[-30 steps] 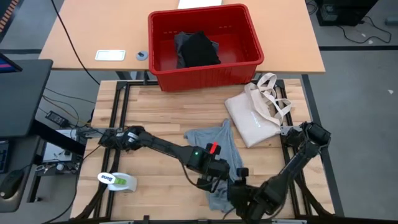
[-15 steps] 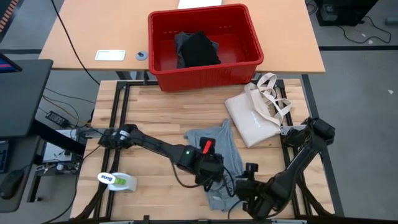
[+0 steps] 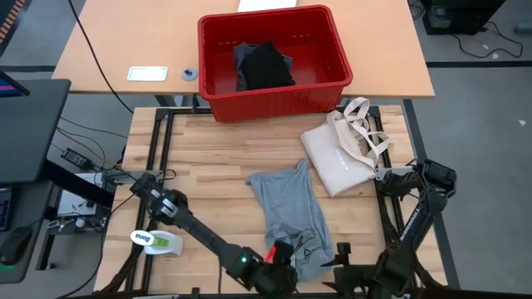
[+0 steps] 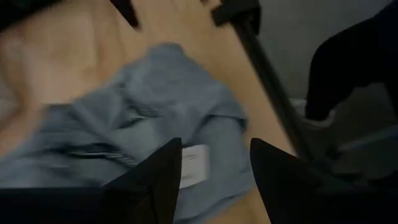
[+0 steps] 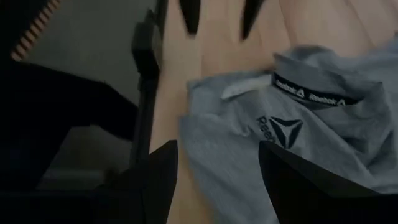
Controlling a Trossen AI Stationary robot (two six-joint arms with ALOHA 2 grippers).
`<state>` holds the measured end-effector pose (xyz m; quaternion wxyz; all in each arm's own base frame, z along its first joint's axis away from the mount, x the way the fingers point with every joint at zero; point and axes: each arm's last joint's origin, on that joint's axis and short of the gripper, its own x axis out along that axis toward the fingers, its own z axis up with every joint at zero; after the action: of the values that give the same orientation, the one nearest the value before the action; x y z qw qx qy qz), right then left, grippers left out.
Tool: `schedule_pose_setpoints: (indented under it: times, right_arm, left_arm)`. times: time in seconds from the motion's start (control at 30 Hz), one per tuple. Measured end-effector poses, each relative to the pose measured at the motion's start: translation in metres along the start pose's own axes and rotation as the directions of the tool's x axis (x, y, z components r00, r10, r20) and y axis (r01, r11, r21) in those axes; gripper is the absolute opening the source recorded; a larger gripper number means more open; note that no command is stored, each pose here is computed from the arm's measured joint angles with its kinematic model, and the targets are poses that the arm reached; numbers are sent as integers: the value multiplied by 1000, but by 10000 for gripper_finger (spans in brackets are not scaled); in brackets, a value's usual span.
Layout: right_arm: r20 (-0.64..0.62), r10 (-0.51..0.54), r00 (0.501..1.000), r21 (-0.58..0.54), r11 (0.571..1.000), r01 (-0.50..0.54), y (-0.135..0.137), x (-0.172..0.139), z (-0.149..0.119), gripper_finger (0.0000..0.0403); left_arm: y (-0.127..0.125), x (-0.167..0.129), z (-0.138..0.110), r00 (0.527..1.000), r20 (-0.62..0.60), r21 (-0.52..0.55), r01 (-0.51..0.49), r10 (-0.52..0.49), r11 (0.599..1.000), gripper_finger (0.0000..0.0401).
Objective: Fold Laundry from Bin
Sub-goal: Fold the gray shirt
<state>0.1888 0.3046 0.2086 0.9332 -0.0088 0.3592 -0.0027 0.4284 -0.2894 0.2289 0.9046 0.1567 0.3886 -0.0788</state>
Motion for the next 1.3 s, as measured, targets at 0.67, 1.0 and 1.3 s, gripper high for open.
schedule_pose_setpoints:
  times: [0.67, 1.0, 1.3]
  right_arm:
    - [-26, -64, 998, -193, 980, 58, 8, 40, -30, 204]
    - [-120, -95, 988, -144, 987, 77, -8, 55, -32, 203]
    - [-128, -161, 979, -18, 987, 160, -15, 55, -30, 203]
  left_arm:
    - [49, 36, -33, 945, -313, 2, -97, 93, 995, 193]
    - [116, 43, -39, 816, -349, 255, -390, 461, 885, 192]
    - [135, 33, -36, 694, -315, 425, -506, 647, 750, 192]
